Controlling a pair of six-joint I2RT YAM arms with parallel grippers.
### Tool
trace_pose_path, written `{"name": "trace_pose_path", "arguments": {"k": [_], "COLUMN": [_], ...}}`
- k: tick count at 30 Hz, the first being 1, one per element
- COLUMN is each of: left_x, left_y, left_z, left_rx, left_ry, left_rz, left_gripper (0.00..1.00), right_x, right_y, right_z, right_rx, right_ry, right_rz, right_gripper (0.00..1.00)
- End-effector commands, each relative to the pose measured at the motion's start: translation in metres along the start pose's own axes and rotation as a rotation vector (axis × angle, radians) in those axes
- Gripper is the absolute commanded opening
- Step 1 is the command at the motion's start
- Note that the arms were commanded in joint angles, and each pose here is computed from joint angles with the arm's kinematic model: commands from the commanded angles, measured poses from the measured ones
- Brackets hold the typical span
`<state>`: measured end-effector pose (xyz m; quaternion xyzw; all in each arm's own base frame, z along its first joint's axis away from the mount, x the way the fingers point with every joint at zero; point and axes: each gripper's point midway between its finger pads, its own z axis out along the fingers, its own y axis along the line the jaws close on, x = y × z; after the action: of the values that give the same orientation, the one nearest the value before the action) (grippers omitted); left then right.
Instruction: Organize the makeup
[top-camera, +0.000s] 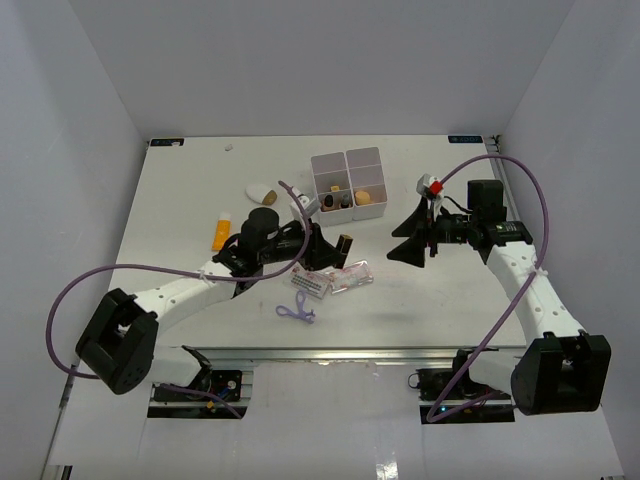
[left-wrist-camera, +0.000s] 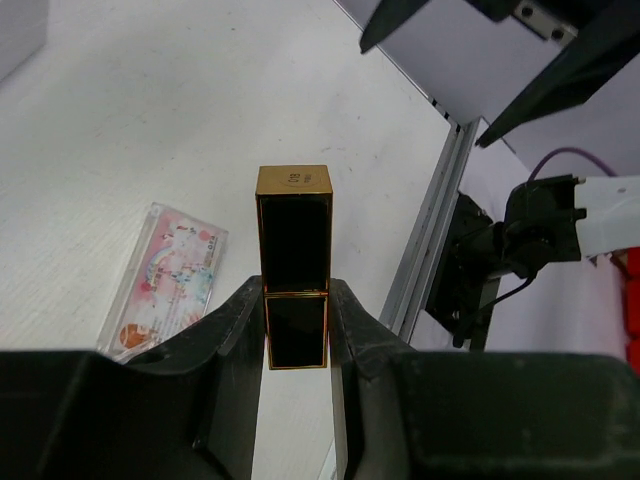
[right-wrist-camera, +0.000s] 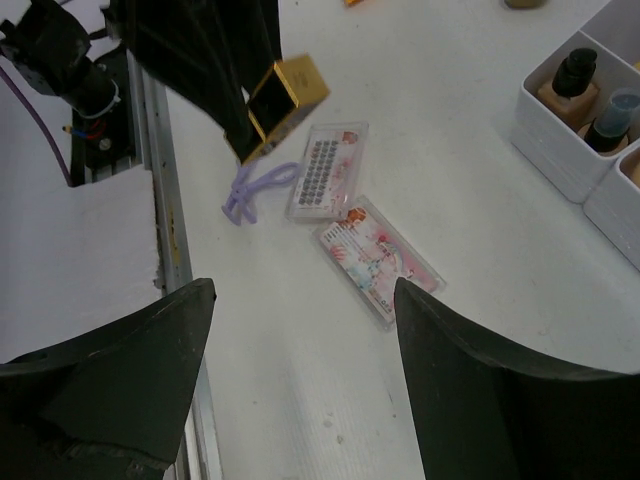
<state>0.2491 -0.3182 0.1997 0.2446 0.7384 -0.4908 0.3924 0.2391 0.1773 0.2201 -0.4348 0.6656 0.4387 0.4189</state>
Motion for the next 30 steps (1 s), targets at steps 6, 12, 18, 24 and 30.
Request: {"name": "trace_pose_path", "arguments": {"k": [6,12,18,24,30], "left_x": [-0.012,-0.009,-0.011,-0.015,-0.018], "left_y": [-0.029,-0.031,-0.024,-0.019,-0.016], "left_z": [0.040,0.058,0.070,0.083,0.092], "left_rx": [0.060,0.019,-0.073,-0.137,-0.170], "left_ry": [-0.088,-0.072,-0.080,-0.075,-0.070], "left_rz": [0.238,0.270,0.305,0.332,0.337], "left_gripper": [0.00,0.00,0.00,0.00,0.00], "right_x": [-0.030,-0.025,-0.012,-0.011,-0.006], "right_y": [-0.012,-0.022,-0.042,-0.047,-0.052], "right_z": [0.021,0.034,0.035,0.034,0.034], "right_rx": [0.064,0.099,0.259,0.313,0.344], "right_ry": [-0.053,-0.043,-0.013,-0.011,-0.001], "right_rz": [0.337,0.483,0.575,0.569,0.565], "right_gripper": [0.83,0.84,0.83,0.74,0.61]}}
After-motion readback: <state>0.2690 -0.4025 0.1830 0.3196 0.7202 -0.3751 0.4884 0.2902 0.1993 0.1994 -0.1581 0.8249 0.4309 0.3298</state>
